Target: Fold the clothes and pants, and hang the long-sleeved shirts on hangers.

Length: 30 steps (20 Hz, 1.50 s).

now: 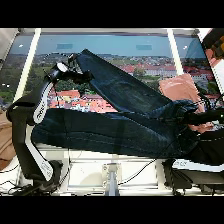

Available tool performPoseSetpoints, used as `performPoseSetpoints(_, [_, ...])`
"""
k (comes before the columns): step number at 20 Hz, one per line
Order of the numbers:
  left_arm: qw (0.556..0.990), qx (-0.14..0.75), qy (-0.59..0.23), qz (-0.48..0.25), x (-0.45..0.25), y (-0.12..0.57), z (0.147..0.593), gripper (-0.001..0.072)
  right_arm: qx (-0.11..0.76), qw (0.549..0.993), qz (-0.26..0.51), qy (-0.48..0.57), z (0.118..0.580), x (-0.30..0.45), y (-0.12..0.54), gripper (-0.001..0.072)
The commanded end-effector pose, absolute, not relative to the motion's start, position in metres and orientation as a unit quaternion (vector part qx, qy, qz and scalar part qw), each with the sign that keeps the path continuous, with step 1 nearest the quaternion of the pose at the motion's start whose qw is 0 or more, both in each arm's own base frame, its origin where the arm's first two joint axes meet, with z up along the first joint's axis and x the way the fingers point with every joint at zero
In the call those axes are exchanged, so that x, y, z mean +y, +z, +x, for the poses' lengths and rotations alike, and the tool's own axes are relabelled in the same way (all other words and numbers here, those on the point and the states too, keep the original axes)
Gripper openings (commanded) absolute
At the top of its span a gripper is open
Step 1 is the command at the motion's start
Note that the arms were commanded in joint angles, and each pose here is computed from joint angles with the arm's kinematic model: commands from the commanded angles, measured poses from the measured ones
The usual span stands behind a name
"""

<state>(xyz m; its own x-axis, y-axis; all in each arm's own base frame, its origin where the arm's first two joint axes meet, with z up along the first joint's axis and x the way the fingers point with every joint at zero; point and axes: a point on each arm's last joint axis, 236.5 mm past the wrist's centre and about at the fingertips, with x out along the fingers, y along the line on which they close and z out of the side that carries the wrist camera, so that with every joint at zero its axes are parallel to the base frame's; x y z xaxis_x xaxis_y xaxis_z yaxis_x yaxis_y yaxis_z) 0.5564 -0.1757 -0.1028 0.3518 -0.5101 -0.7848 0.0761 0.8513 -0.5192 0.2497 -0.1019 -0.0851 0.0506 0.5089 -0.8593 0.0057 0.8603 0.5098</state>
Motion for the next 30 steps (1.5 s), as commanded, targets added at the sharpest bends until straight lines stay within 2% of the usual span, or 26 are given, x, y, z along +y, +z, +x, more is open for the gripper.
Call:
performPoseSetpoints(1, [0.801,0.54,-0.174,-0.191,-0.172,-0.108,0.557,0.0521,0.666,0.697,0.194,0.181,0.249,-0.101,-0.085,0.0036])
performPoseSetpoints(4, [0.811,0.543,-0.157,-0.148,-0.16,-0.117,0.558,0.0273,0.666,0.696,0.195,0.182,0.249,-0.101,-0.085,0.0036])
performPoseSetpoints(6, [0.813,0.544,-0.148,-0.143,-0.154,-0.119,0.559,0.0051,0.667,0.695,0.196,0.183,0.248,-0.1,-0.084,0.0036])
performPoseSetpoints(12, [0.838,0.511,-0.138,-0.135,-0.129,-0.072,0.57,0.0035,0.675,0.683,0.219,0.17,0.245,-0.097,-0.082,0.0036])
performPoseSetpoints(16, [0.851,0.507,-0.125,-0.065,-0.107,-0.006,0.549,0.0034,0.684,0.669,0.239,0.166,0.24,-0.092,-0.079,0.0036])
performPoseSetpoints(19, [0.811,0.574,-0.107,-0.025,-0.095,0.011,0.498,0.0035,0.684,0.669,0.24,0.165,0.24,-0.092,-0.079,0.0035])
performPoseSetpoints(22, [0.731,0.673,-0.114,-0.01,-0.098,-0.007,0.44,0.0035,0.684,0.669,0.24,0.165,0.24,-0.092,-0.079,0.0036])
performPoseSetpoints(30, [0.697,0.706,-0.124,0.013,-0.11,-0.077,0.445,0.0035,0.681,0.674,0.236,0.16,0.243,-0.095,-0.081,0.0036])
